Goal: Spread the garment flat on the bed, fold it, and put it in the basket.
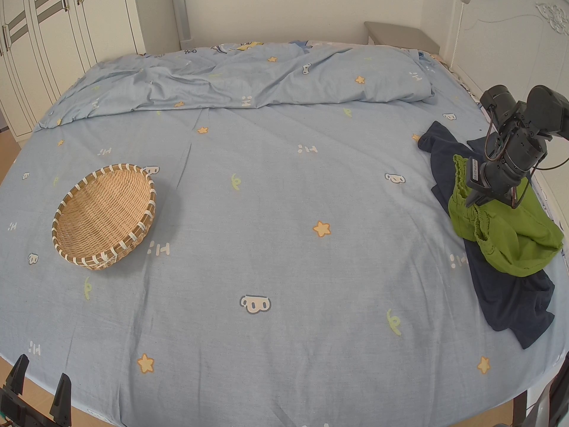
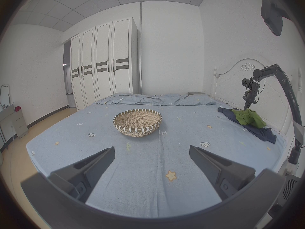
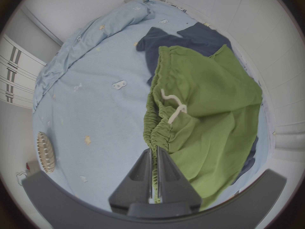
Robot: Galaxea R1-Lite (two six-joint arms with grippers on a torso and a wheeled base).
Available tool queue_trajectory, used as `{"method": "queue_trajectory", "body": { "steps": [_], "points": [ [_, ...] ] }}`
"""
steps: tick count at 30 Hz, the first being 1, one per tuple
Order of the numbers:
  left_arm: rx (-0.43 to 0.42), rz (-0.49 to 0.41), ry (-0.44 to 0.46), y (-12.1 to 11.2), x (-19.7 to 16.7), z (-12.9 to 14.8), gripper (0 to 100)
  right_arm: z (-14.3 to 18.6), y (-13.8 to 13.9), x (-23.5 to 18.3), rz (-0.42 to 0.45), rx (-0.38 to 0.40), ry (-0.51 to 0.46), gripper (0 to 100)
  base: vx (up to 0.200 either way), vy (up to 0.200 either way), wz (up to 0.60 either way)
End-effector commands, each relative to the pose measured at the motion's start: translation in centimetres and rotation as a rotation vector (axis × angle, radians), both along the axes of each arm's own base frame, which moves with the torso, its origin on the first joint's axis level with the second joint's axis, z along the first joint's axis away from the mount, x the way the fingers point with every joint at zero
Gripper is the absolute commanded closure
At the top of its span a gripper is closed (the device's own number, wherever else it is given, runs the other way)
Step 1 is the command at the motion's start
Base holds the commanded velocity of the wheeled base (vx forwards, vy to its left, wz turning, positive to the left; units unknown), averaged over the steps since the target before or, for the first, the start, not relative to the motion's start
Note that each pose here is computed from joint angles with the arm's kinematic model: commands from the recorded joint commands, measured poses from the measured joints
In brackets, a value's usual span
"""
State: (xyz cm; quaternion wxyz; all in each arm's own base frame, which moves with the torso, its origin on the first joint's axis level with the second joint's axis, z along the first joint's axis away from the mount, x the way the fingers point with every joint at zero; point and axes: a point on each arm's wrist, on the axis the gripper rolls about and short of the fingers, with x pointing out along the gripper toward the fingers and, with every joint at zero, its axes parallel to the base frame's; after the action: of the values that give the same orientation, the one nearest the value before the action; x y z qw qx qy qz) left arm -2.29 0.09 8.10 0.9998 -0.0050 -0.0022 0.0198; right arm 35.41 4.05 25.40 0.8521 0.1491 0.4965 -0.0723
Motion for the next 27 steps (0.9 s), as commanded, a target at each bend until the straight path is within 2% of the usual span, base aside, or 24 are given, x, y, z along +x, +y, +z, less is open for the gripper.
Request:
{"method": "queue_trajectory", "body": {
  "steps": [1,4,5,6,7,10,15,16,17,18,19,22,24,27],
  "points": [
    [-0.001,0.0,0.001,0.0,0.0,-0.5,0,1.5,1.8,-1.5,0.034,0.055,-0.026,100,0.0,0.0,0.0],
    [-0.001,0.0,0.001,0.0,0.0,-0.5,0,2.0,2.9,-2.1,0.058,0.104,-0.038,100,0.0,0.0,0.0],
    [-0.001,0.0,0.001,0.0,0.0,-0.5,0,2.7,3.4,-2.7,0.077,0.142,-0.053,100,0.0,0.0,0.0],
    [-0.001,0.0,0.001,0.0,0.0,-0.5,0,2.7,3.4,-2.7,0.077,0.142,-0.053,100,0.0,0.0,0.0],
    [-0.001,0.0,0.001,0.0,0.0,-0.5,0,3.8,4.1,-3.8,0.13,0.202,-0.071,100,0.0,0.0,0.0],
    [-0.001,0.0,0.001,0.0,0.0,-0.5,0,5.4,5.0,-5.5,0.207,0.265,-0.105,100,0.0,0.0,0.0],
    [-0.001,0.0,0.001,0.0,0.0,-0.5,0,7.5,6.2,-7.6,0.286,0.3,-0.199,100,0.0,0.0,0.0],
    [-0.001,0.0,0.001,0.0,0.0,-0.5,0,9.1,7.1,-9.0,0.341,0.325,-0.279,100,0.0,0.0,0.0],
    [-0.001,0.0,0.001,0.0,0.0,-0.5,0,9.2,7.2,-9.1,0.347,0.328,-0.286,100,0.0,0.0,0.0],
    [-0.001,0.0,0.001,0.0,0.0,-0.5,0,10.9,8.2,-10.8,0.412,0.362,-0.382,100,0.0,0.0,0.0],
    [-0.001,0.0,0.001,0.0,0.0,-0.5,0,11.6,8.6,-11.6,0.443,0.379,-0.425,100,0.0,0.0,0.0],
    [-0.001,0.0,0.001,0.0,0.0,-0.5,0,11.5,10.2,-12.4,0.507,0.401,-0.461,100,0.0,0.0,0.0],
    [-0.001,0.0,0.001,0.0,0.0,-0.5,0,9.2,12.8,-12.6,0.578,0.417,-0.442,100,0.0,0.0,0.0],
    [-0.001,0.0,0.001,0.0,0.0,-0.5,0,7.0,15.1,-12.4,0.596,0.402,-0.456,100,0.0,0.0,0.0]
  ]
}}
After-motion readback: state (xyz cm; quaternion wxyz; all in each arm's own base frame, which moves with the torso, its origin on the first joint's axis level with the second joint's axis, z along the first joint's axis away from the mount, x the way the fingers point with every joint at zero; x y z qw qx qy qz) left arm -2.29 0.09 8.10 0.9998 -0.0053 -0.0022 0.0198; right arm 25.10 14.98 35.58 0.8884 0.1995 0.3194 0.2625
